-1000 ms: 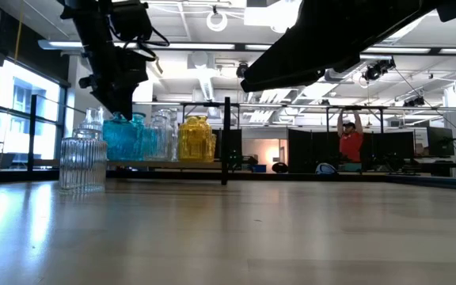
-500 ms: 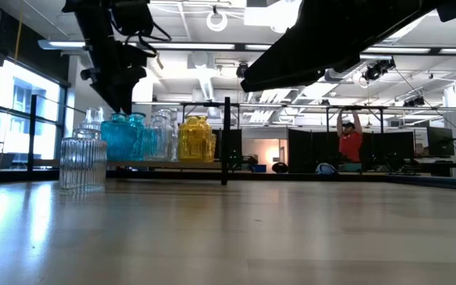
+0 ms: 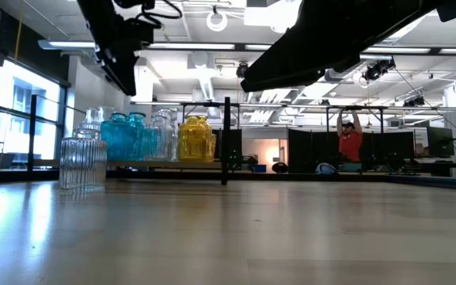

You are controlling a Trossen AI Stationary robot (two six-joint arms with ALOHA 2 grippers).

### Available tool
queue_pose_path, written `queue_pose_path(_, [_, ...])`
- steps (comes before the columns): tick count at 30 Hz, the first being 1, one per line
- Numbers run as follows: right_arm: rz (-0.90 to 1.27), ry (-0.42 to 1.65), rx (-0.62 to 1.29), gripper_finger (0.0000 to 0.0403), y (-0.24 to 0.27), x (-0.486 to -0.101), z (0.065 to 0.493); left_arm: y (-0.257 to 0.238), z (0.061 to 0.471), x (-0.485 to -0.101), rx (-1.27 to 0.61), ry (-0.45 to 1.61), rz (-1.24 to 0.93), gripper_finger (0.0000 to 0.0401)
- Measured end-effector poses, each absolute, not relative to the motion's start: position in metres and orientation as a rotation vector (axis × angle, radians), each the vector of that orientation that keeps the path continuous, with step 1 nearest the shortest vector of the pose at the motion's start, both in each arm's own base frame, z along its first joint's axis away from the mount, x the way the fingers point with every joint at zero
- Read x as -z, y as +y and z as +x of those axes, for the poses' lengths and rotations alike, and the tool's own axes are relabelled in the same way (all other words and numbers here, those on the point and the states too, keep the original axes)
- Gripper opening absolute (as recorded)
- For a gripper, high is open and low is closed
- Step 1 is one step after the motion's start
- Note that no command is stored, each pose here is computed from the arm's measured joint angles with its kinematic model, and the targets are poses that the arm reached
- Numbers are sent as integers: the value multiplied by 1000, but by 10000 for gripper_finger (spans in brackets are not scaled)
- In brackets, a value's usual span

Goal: Sort vases onto shelf
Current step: Put the blue vase on the shelf aligned with the other blue vase

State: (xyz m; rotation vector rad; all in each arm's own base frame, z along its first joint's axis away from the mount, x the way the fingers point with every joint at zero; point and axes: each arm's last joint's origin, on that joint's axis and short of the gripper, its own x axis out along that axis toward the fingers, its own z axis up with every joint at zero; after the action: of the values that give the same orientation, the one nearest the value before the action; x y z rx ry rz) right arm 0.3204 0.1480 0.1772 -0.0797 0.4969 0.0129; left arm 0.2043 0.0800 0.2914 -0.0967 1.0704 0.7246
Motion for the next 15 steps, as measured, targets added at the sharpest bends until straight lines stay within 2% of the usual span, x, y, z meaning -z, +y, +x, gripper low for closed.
queue_pose_path(5, [-80,498,-13,138,148,-177,320,59,208,-278,-561,1129,-71,87])
queue_pose_path(11, [-81,499,-13,138,148,-177,320,60,201,-251,-651,1187,-103,15])
queue_pose_path(15, [-80,498,-13,138,148,-177,320,67,202,-243,-709,1132,-134,4])
